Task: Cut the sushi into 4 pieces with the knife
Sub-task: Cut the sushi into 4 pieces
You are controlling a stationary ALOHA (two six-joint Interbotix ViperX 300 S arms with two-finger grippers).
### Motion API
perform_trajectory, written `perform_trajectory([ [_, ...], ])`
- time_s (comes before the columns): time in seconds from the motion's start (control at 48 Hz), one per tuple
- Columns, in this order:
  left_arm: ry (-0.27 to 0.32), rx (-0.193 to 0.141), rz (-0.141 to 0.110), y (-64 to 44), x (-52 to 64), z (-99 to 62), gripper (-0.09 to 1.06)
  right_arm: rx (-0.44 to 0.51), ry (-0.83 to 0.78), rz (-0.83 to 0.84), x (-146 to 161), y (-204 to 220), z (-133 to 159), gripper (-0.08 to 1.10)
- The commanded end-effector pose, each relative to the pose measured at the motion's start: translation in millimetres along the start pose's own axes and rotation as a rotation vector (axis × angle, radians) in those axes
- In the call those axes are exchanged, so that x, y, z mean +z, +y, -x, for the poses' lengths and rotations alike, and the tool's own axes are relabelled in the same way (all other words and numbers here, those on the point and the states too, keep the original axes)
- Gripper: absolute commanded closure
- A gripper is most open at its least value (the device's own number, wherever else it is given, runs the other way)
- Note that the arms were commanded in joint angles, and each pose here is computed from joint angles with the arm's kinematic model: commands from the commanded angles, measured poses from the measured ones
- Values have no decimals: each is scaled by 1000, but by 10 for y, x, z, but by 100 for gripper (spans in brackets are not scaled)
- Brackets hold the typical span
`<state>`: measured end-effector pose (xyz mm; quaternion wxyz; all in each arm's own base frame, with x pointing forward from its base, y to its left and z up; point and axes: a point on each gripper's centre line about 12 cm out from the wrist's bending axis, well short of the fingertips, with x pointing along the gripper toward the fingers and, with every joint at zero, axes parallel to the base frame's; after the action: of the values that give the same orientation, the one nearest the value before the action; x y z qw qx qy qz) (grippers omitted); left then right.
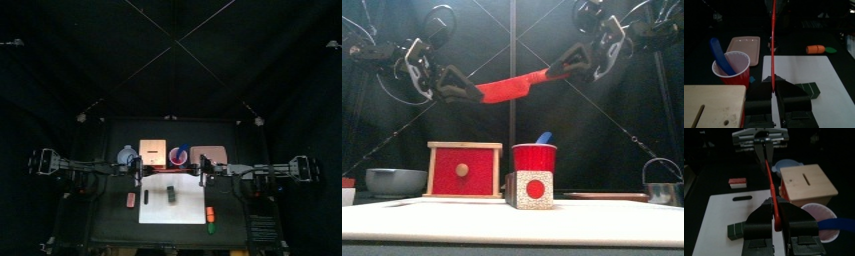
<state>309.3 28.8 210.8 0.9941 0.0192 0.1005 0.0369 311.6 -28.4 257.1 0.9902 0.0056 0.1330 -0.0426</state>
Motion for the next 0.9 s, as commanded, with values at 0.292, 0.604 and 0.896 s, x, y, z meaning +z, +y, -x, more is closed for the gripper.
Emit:
perform_trajectory([
  [0.292,69,-112,-61,-301,-226,-133,67,29,241,-8,-411,122,-262,93],
  [0.604,152,-189,-80,-568,-477,-315,67,27,329,-17,-596,131,-316,93],
  [0.896,187,-241,-86,-784,-590,-406,67,23,370,-18,-676,121,-333,93],
])
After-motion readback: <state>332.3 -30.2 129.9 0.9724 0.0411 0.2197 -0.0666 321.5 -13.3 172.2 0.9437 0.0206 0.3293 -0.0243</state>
